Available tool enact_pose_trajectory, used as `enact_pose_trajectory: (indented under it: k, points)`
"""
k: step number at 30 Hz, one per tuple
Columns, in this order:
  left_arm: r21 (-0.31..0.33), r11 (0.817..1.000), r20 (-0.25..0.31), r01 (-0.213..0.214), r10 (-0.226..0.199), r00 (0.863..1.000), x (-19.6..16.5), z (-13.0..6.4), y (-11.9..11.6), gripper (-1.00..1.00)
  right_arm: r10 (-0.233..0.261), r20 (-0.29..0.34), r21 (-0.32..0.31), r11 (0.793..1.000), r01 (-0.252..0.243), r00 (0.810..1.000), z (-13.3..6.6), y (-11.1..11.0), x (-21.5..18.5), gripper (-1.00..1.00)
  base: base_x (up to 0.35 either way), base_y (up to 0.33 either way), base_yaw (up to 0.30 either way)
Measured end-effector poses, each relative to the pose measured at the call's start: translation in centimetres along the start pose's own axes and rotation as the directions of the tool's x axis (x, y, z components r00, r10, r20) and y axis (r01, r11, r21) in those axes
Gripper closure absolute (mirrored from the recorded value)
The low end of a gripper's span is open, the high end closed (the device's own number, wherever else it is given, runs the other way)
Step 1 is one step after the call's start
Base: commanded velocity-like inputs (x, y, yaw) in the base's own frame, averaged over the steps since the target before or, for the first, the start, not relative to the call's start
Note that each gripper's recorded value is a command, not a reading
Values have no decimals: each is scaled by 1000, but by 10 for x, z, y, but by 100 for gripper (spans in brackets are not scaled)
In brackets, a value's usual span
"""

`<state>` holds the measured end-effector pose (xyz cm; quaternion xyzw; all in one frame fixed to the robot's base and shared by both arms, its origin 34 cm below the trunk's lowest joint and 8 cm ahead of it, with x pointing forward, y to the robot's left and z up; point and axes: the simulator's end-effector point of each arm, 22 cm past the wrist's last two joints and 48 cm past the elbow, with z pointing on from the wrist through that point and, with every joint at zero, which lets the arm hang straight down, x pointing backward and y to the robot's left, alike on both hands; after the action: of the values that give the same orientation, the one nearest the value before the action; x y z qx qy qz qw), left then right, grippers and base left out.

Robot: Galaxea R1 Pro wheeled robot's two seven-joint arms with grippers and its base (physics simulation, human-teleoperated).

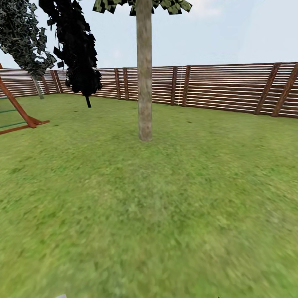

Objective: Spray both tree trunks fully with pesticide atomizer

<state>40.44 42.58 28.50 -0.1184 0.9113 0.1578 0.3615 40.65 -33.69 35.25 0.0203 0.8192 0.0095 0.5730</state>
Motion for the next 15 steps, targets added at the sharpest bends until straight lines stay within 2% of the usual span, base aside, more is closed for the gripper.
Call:
enact_pose_trajectory:
  k: [10,15]
  points:
    - [0,1000,0,0,0,1000,0,0,0,100,0,0,0,1000,0,1000,0,0,0,-100,338,0,0]
    - [0,1000,0,0,0,1000,0,0,0,100,0,0,0,1000,0,1000,0,0,0,-100,338,0,137]
